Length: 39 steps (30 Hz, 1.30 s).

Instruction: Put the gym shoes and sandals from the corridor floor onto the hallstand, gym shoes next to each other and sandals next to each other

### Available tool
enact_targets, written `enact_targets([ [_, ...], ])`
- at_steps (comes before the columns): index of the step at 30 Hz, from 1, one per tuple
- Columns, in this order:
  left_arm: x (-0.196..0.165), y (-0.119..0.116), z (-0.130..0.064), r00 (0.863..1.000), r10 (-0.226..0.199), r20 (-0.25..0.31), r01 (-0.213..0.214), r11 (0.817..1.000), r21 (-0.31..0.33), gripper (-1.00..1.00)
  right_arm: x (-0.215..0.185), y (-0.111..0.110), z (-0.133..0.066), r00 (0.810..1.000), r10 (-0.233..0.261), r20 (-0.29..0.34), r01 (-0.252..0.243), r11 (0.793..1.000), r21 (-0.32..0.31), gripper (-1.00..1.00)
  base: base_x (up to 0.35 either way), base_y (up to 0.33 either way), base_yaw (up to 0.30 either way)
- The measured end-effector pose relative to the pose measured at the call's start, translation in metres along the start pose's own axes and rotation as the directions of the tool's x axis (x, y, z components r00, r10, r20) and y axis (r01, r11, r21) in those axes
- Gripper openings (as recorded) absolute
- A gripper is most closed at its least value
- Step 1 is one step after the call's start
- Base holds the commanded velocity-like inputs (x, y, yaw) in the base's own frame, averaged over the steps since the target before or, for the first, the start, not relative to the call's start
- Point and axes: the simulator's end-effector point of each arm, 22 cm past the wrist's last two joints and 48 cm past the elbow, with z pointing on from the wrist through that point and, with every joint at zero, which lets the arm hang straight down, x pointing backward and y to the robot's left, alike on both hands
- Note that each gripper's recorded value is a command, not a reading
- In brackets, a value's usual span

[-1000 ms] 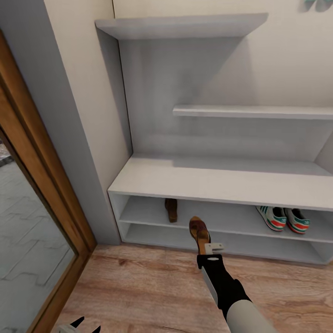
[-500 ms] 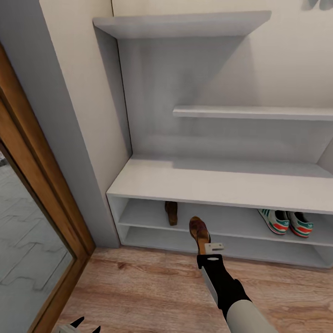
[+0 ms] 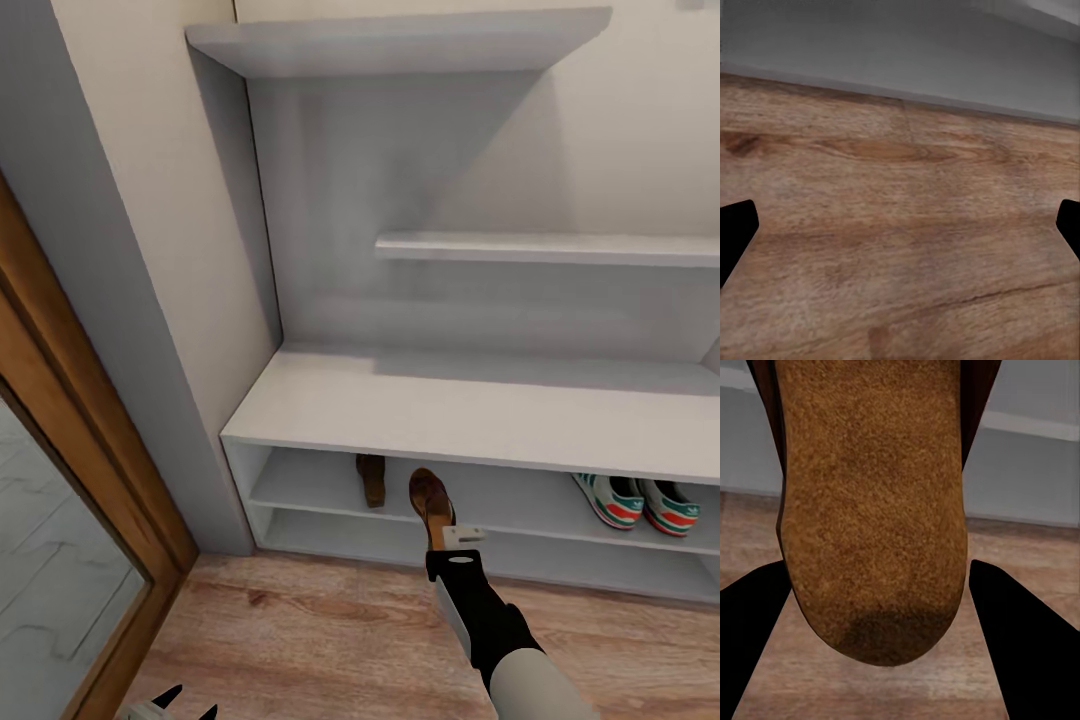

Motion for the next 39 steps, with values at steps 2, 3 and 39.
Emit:
enact_targets([
  [2, 0.0000, 0.0000, 0.0000, 1.000, 0.000, 0.000, 0.000, 1.000, 0.000, 1.00, -0.0001, 0.0000, -0.0001, 1.000, 0.000, 0.000, 0.000, 1.000, 0.000, -1.00, 0.159, 0.012, 0.000],
  [3, 0.0001, -0.0001, -0.0001, 1.000, 0.000, 0.000, 0.000, 1.000, 0.000, 1.00, -0.0003, 0.0000, -0.0001, 1.000, 0.000, 0.001, 0.000, 1.000, 0.000, -1.00, 0.222, 0.048, 0.000],
  [39, -0.0001, 0.0000, 0.0000, 1.000, 0.000, 0.000, 0.000, 1.000, 0.000, 1.00, 0.0000, -0.0001, -0.0001, 1.000, -0.001, 0.000, 0.001, 1.000, 0.000, -1.00, 0.126, 0.040, 0.000],
])
